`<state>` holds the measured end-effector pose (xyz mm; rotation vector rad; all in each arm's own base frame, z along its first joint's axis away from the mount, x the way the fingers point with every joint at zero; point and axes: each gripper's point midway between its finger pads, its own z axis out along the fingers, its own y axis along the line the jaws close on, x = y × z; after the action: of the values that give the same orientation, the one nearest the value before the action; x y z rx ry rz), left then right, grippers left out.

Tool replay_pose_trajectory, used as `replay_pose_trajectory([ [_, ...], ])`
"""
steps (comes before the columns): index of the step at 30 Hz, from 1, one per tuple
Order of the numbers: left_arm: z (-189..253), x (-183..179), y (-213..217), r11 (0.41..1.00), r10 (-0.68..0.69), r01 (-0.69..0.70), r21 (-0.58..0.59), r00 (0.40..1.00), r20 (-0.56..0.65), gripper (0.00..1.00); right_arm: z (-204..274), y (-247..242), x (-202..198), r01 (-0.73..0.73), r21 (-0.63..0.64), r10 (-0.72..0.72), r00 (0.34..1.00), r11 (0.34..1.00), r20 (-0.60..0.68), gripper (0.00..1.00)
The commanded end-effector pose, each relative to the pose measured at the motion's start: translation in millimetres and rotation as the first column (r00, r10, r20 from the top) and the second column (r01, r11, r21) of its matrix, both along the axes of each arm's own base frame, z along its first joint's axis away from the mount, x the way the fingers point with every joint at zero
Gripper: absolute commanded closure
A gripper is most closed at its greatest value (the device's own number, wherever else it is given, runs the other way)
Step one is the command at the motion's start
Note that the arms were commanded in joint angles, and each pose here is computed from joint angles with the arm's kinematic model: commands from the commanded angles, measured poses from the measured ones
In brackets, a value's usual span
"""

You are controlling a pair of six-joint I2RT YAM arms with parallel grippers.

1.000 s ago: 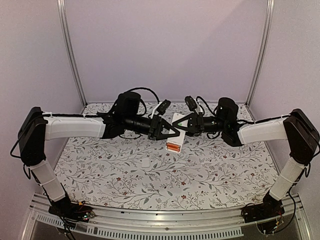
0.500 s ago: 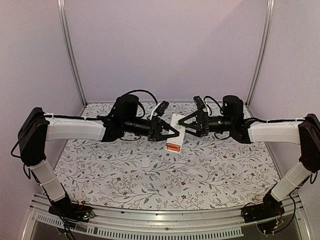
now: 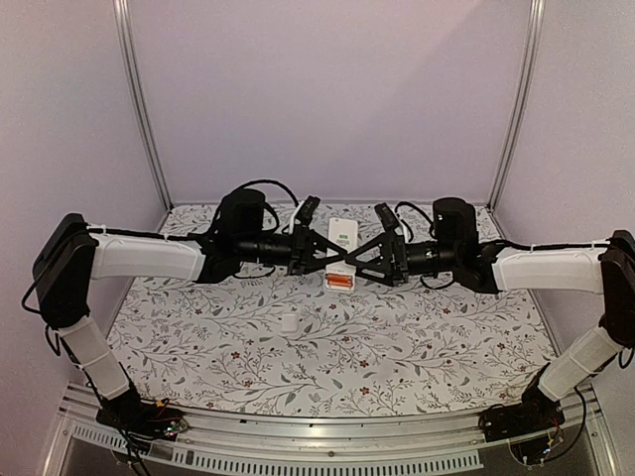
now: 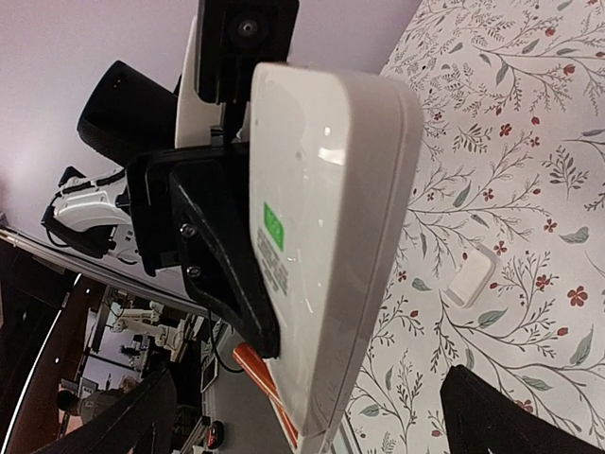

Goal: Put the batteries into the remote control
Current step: Load the battery into the battery compartment.

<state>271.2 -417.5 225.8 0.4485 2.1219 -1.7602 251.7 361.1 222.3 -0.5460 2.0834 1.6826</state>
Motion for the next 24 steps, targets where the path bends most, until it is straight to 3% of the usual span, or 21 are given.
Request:
replay_pose_trajectory([
  [1,20.4,11.3,9.5,0.997,0.065,-0.064,-0.044,0.997,0.042,1.0,-4.4,6.5,-2.5,0.014,-0.032,-0.014,1.0,0.999,0.002,0.01],
  [24,9.7,20.4,15.4,0.991,0.132,-0.133,0.012,0.99,0.048,1.0,-14.2,39.2,-8.1,-0.023,-0.079,0.021,0.999,0.997,-0.036,0.07],
])
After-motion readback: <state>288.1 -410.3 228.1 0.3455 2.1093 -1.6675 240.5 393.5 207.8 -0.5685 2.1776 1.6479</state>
